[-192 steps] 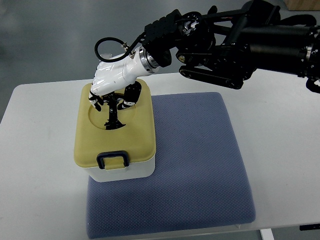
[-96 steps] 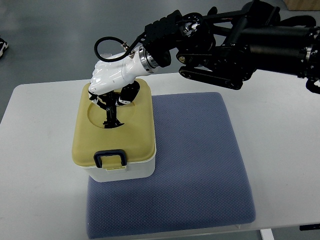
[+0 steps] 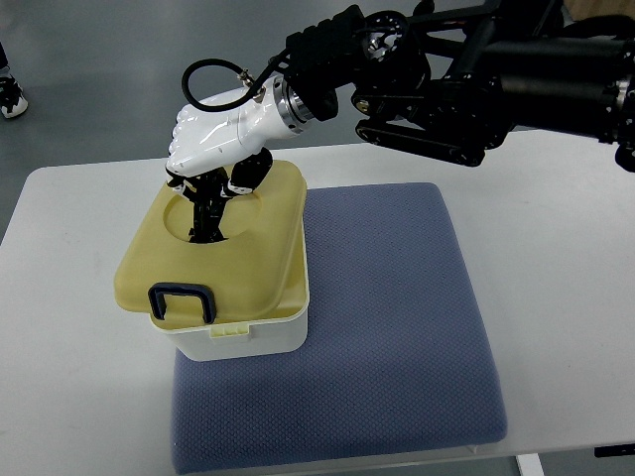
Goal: Open white storage box with right hand
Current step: 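Lift the yellow lid off the box with the right hand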
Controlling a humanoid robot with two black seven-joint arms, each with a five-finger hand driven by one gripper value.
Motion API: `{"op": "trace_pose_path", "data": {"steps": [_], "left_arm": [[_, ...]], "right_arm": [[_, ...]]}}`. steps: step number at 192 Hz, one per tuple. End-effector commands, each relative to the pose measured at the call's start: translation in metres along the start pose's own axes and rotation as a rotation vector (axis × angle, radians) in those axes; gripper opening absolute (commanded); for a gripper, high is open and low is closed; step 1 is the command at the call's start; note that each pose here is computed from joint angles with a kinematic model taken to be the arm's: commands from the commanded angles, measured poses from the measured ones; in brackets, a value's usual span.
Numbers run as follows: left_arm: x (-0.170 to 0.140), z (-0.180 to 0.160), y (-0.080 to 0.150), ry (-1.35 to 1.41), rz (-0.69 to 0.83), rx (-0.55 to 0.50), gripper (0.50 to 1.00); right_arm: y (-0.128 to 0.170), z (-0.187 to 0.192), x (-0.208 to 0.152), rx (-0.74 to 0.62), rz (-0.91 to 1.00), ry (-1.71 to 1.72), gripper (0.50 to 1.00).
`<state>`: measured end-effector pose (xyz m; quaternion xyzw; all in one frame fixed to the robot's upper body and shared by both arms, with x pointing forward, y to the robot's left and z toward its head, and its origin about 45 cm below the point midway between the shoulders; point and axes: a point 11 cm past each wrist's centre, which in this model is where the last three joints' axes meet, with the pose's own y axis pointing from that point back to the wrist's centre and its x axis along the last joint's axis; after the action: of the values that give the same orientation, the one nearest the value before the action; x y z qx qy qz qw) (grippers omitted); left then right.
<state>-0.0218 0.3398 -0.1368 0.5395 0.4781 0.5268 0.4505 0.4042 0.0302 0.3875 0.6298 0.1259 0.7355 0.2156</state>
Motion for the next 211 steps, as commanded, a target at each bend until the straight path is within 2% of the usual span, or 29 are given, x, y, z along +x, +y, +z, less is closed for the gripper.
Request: {"op": "trace_pose_path", "data": {"steps": [1, 41, 110, 153, 211], "left_arm": [[0.000, 0.000, 0.000, 0.000, 0.000, 0.000, 1.000], [0.000, 0.000, 0.000, 0.000, 0.000, 0.000, 1.000], [0.000, -0.001, 0.000, 0.000, 0.000, 0.001, 1.000], [0.000, -0.001, 0.000, 0.000, 0.000, 0.001, 1.000], [0.000, -0.001, 0.000, 0.000, 0.000, 0.001, 1.000]], "right_arm": [[0.007, 0.004, 0.021, -0.017, 0.015, 0.040, 0.500], [0.037, 0.024, 0.039, -0.086, 0.030, 0.070, 0.500], [0.139, 0.057, 0.018, -0.237, 0.046, 0.003, 0.500], [0.190, 0.064, -0.032, -0.314, 0.008, -0.061, 0.500], [0.228, 0.066, -0.105, -0.398, -0.014, -0.169, 0.500]]}}
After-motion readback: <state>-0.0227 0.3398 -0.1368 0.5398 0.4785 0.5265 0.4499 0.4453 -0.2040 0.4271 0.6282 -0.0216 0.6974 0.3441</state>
